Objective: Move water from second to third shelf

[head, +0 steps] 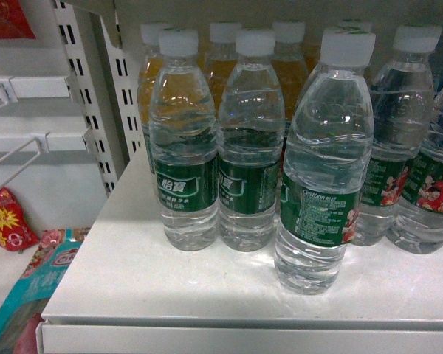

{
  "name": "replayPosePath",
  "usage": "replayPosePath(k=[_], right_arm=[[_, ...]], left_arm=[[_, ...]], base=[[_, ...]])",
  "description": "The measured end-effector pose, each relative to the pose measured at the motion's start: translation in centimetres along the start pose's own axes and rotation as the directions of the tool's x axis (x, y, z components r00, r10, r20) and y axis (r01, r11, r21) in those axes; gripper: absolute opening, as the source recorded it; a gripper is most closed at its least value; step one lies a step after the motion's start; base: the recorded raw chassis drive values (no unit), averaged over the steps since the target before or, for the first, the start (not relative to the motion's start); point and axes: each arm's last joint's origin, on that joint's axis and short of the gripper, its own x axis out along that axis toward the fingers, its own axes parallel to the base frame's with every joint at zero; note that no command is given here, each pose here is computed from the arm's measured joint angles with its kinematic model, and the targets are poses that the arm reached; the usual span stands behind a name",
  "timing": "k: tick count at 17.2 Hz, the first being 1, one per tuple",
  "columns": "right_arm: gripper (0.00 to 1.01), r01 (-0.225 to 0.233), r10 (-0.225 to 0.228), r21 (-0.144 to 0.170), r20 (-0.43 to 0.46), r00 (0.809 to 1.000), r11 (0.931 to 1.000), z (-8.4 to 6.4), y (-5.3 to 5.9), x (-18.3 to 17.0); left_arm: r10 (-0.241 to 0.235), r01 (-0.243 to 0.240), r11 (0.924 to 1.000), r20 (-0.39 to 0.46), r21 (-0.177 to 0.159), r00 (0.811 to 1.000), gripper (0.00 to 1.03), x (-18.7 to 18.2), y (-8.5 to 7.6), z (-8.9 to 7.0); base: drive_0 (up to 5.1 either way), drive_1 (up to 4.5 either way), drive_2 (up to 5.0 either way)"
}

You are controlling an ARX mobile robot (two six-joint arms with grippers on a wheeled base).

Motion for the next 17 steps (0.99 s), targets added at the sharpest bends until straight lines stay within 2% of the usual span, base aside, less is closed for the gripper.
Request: replayPosePath(k=[17], right_arm=[[0.98, 0.000, 0.000, -0.002, 0.000, 1.000, 1.0000, 0.00, 0.00, 0.00]], left_arm=[[0.001, -0.001, 1.0000, 0.000, 0.000, 1.000, 0.98, 0.00, 0.00, 0.00]], base=[[0.0, 0.00, 0.0]])
